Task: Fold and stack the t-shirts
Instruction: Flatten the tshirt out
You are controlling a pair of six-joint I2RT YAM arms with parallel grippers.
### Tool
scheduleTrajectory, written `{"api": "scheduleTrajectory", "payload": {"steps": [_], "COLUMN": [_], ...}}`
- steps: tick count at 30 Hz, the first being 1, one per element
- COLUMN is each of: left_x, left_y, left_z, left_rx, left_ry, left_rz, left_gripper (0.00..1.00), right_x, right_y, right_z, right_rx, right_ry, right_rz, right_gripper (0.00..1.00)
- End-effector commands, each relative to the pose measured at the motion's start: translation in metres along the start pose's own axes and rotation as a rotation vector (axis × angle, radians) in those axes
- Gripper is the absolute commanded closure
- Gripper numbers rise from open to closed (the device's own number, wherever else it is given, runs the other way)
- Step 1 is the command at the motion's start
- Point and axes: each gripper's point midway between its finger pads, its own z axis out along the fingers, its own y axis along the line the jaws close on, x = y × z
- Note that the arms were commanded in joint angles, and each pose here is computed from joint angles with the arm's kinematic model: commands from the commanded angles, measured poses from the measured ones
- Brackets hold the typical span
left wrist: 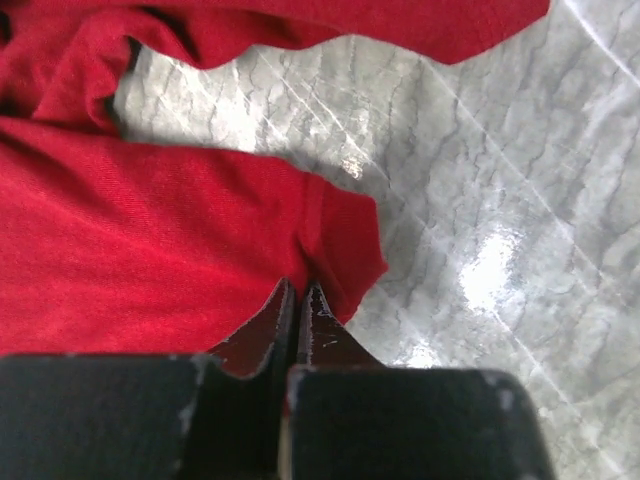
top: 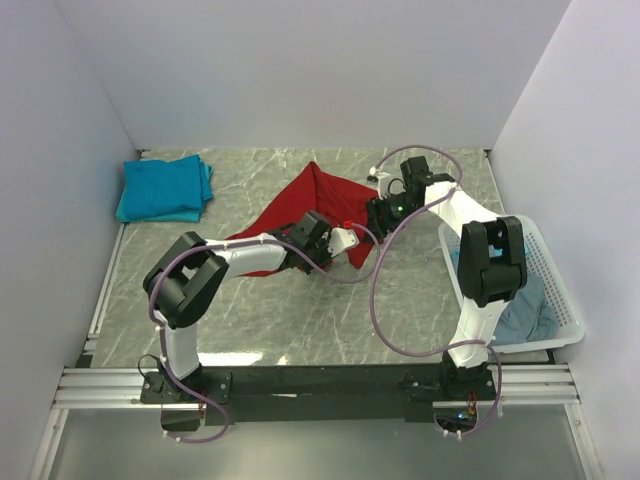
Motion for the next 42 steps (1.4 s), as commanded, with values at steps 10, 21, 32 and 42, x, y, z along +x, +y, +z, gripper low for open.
{"api": "scheduleTrajectory", "payload": {"steps": [10, 21, 32, 42], "left_x": [-0.03, -0.031, -0.04, -0.103], "left_y": [0.034, 0.04, 0.09, 0.114], "left_z": [-0.086, -0.136, -0.212, -0.438], "left_rx": [-0.067, -0.066, -0.149, -0.448], "left_ry": [-0.289, -0.385, -0.568, -1.033], "left_rz": [-0.334, -0.434, -0.549, -0.402], "left_gripper": [1.0, 1.0, 1.0, 1.0], "right_x": [-0.003, 0.011, -0.051, -0.132], "right_y": [0.015, 0.006, 0.021, 0.147], "right_z": [0.031, 0.066, -0.006, -0.261], "right_rx": [0.067, 0.281, 0.409, 0.601], "right_ry": [0.078, 0.189, 0.005, -0.521], "right_rz": [-0.009, -0.061, -0.19, -0.636], "right_gripper": [0.4, 0.41, 1.0, 1.0]}}
